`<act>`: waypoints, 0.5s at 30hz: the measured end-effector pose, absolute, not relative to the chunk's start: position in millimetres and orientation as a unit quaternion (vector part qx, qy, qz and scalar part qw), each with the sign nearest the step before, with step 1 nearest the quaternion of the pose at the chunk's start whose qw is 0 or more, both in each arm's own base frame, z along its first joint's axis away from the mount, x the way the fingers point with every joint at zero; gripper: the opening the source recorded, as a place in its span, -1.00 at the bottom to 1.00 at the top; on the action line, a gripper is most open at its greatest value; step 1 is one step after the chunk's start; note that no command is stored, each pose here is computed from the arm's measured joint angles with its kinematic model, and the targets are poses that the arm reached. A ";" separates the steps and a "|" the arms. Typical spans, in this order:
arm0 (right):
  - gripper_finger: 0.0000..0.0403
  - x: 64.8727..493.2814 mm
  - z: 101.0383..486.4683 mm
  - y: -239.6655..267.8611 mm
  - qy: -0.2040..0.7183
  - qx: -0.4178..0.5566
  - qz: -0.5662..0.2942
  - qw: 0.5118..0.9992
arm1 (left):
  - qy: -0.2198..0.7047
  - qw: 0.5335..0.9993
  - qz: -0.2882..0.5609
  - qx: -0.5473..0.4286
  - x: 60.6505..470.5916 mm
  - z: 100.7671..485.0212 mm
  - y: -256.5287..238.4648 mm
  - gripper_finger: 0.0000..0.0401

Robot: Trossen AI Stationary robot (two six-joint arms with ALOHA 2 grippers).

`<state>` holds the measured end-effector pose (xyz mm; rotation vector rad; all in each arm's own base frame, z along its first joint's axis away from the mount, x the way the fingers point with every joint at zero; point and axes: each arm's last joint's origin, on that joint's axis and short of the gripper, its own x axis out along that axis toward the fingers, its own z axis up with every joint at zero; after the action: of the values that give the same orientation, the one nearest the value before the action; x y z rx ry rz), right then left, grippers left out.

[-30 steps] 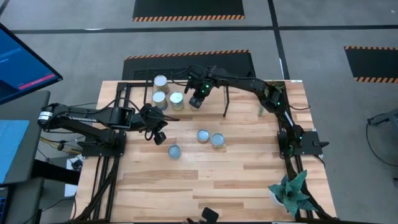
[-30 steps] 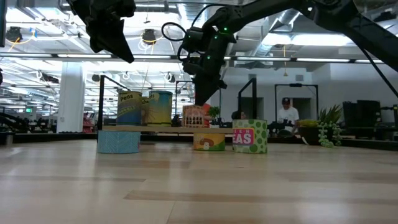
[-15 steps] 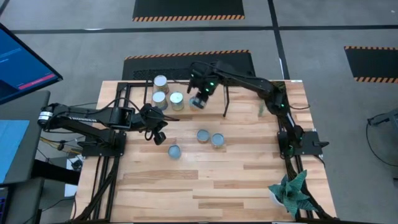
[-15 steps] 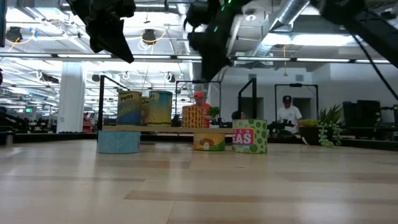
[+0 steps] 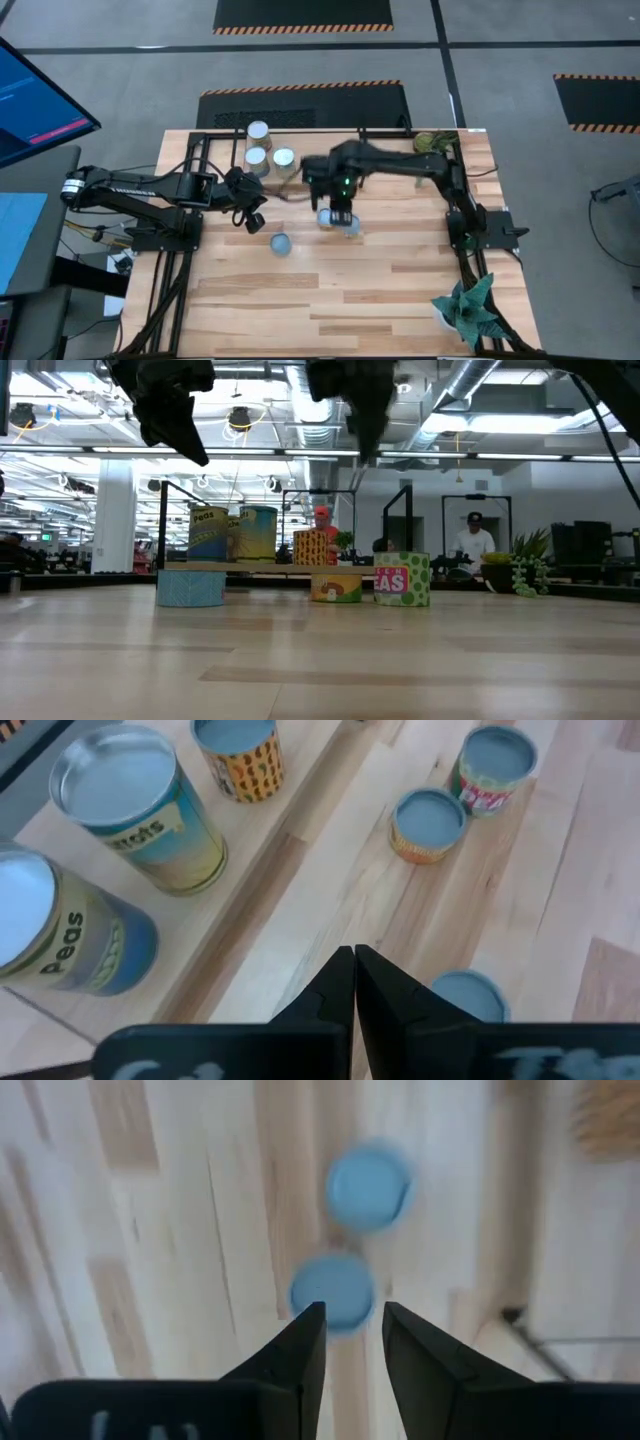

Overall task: Pick and place cans onto a shelf
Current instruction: Put the canned peas on the shelf

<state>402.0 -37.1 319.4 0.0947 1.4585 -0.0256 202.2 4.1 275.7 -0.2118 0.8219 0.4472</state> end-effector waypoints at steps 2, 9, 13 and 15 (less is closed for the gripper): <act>-0.38 399.0 300.2 -31.1 0.695 0.035 0.001 0.718 | 0.398 0.886 0.215 -0.101 201.7 275.3 4.1 -1.00; -0.38 369.0 252.5 -26.8 0.697 0.036 0.001 0.716 | 0.400 0.887 0.212 -0.093 201.8 275.3 4.1 -1.00; -0.37 356.9 242.3 -27.5 0.633 0.056 -0.021 0.772 | 0.400 0.887 0.212 -0.092 201.8 275.3 4.1 -1.00; -0.36 353.3 235.5 -28.4 0.609 0.060 -0.025 0.791 | 0.400 0.887 0.212 -0.092 201.8 275.3 4.2 -1.00</act>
<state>353.3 -28.4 235.5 0.1282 1.3107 -0.0542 201.8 4.2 275.3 -0.1918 0.8315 0.4417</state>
